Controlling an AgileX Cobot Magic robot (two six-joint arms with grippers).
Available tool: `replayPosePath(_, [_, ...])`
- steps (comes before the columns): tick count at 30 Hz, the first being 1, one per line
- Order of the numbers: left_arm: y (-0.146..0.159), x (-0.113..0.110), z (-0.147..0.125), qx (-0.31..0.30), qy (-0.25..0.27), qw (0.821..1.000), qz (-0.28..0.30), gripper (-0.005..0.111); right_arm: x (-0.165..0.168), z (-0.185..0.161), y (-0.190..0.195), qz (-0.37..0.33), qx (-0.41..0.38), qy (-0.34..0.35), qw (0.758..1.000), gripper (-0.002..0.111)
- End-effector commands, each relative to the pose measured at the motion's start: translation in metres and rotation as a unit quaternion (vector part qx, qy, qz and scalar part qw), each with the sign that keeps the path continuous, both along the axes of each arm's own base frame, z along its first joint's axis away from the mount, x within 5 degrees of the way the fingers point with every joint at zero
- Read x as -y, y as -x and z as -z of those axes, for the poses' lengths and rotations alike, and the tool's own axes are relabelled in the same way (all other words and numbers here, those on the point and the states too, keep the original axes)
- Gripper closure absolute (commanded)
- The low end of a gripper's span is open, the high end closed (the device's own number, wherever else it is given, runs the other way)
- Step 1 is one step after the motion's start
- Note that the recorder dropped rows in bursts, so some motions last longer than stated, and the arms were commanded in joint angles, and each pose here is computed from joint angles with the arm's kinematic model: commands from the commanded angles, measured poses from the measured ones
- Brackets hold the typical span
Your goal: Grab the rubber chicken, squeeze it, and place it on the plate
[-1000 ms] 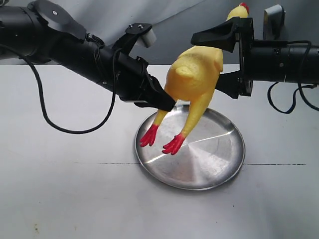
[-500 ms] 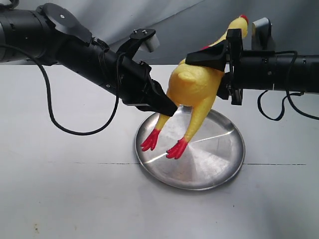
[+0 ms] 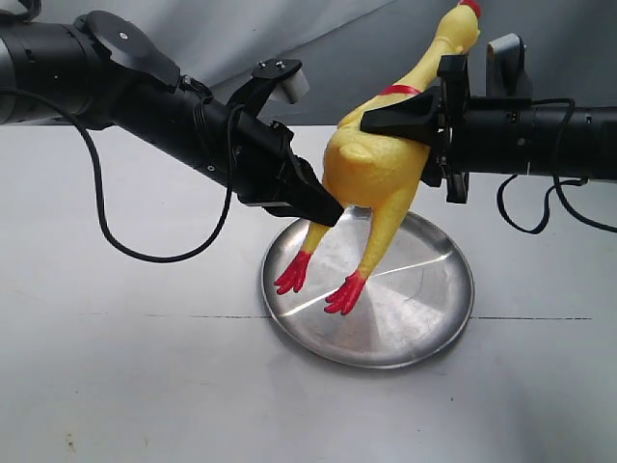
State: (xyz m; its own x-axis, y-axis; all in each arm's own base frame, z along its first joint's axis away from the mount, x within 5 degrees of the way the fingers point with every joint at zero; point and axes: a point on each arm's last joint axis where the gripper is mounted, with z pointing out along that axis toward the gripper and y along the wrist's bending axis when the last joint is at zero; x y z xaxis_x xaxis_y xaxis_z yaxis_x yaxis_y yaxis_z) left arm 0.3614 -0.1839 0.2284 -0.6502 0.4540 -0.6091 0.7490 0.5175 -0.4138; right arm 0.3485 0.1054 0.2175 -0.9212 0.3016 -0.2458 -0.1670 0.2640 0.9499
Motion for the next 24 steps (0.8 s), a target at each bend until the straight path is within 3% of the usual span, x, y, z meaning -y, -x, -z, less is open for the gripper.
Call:
replayPosePath(1, [0.0019, 0.004, -0.0075, -0.001, 0.017, 1.0, 0.003, 0.107, -0.0001, -0.0005, -0.0006, -0.001, 0.016, 0.012, 1.0, 0.088])
replayPosePath(3, [0.0019, 0.004, -0.0075, -0.001, 0.017, 1.0, 0.003, 0.107, 0.0001, -0.0002, -0.0009, 0.001, 0.016, 0.014, 1.0, 0.07])
replayPosePath(8, [0.002, 0.004, -0.0075, -0.002, 0.018, 1.0, 0.004, 0.107, 0.0001, -0.0006, -0.001, 0.002, 0.013, 0.01, 1.0, 0.007])
replayPosePath(9, [0.002, 0.004, -0.0075, -0.002, 0.018, 1.0, 0.004, 0.107, 0.0001, -0.0007, -0.0011, 0.003, 0.013, 0.009, 1.0, 0.003])
replayPosePath(20, [0.002, 0.004, -0.0075, -0.002, 0.018, 1.0, 0.004, 0.107, -0.0001, -0.0009, -0.0006, 0.002, 0.0, 0.003, 1.0, 0.006])
replayPosePath(22, [0.002, 0.004, -0.0075, -0.002, 0.018, 1.0, 0.004, 0.107, -0.0005, -0.0004, 0.0006, -0.004, -0.002, 0.005, 1.0, 0.019])
replayPosePath(24, [0.0021, 0.0036, -0.0071, -0.001, 0.014, 1.0, 0.006, 0.107, -0.0006, 0.0012, 0.002, -0.011, -0.01, 0.012, 1.0, 0.05])
